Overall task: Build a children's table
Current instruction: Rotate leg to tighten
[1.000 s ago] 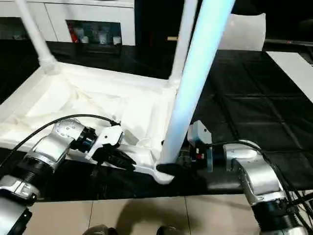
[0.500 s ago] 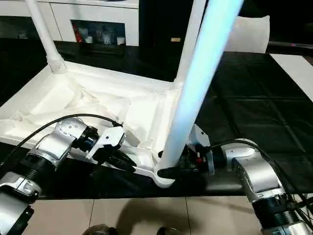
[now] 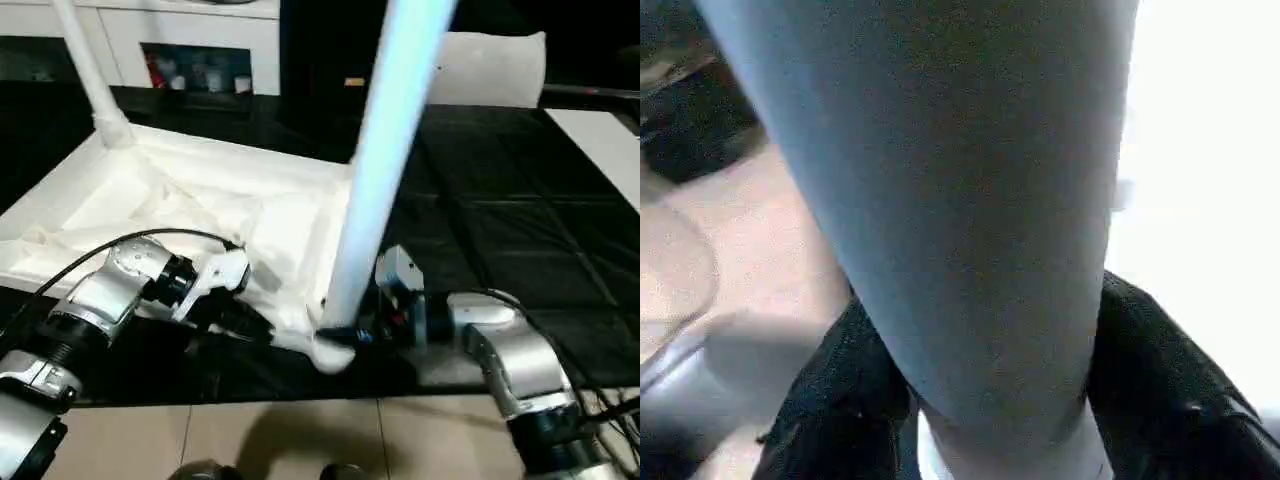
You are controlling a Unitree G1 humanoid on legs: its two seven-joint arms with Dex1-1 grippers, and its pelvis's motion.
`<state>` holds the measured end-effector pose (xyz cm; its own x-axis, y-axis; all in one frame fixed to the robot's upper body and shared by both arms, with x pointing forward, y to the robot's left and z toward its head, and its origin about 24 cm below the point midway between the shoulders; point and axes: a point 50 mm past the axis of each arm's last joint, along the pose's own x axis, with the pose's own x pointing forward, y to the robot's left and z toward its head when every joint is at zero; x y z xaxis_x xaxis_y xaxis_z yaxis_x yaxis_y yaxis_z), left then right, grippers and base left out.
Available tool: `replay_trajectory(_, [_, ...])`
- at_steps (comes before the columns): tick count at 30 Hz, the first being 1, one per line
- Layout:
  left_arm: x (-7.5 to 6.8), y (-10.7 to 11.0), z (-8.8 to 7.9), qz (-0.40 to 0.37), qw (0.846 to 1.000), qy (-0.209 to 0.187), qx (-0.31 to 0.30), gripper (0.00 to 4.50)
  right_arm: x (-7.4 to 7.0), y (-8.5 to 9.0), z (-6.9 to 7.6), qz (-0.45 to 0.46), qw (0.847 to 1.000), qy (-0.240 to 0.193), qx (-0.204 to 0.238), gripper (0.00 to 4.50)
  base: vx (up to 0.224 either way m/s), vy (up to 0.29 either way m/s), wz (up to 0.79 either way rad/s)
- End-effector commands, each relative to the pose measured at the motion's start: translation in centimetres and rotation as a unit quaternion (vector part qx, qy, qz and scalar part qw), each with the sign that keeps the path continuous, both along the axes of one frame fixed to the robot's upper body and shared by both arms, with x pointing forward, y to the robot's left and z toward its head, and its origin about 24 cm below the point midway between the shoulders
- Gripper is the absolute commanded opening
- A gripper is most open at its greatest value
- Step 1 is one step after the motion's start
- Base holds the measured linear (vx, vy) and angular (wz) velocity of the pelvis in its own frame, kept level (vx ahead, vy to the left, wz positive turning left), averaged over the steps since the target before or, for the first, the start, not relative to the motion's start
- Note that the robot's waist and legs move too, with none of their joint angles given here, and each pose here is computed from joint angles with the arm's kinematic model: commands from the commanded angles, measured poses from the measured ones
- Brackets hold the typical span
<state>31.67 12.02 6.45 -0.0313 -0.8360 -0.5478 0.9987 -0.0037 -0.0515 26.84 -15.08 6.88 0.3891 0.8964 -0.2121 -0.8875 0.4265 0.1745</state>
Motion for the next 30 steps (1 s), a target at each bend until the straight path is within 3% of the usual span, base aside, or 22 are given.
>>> replay_trajectory(1, [-0.5,-5.8,0.0,0.023,0.998,0.01,-0.061,0.0,0.3,3.9,-0.6,-0.05,0.998,0.028,0.029,2.04,0.0,0.0,0.0])
replay_trajectory(8, [1.2,-9.2,0.6,0.167,0.982,-0.009,-0.093,0.0,1.7,7.2,-1.6,-0.172,0.981,0.074,0.041,2.02,0.0,0.0,0.0])
replay_trajectory(10, [1.8,-10.1,1.3,0.217,0.97,-0.02,-0.104,0.0,2.3,8.4,-1.3,-0.199,0.975,0.079,0.05,2.02,0.0,0.0,0.0])
replay_trajectory(11, [2.0,-10.4,1.6,0.234,0.966,-0.023,-0.109,0.0,2.6,8.7,-1.2,-0.211,0.973,0.077,0.052,2.58,0.0,0.0,0.0])
replay_trajectory(16, [2.1,-10.7,2.1,0.248,0.962,-0.027,-0.112,0.0,3.1,9.2,-0.7,-0.237,0.966,0.071,0.069,3.11,0.0,0.0,0.0])
replay_trajectory(23, [1.5,-8.0,0.7,0.197,0.977,-0.037,-0.066,0.0,2.6,6.4,-0.5,-0.225,0.972,0.032,0.058,3.74,0.0,0.0,0.0])
replay_trajectory(30, [1.0,-5.0,0.0,0.125,0.99,-0.031,-0.055,0.0,1.4,1.9,-0.1,-0.137,0.99,-0.016,0.016,4.37,0.0,0.0,0.0])
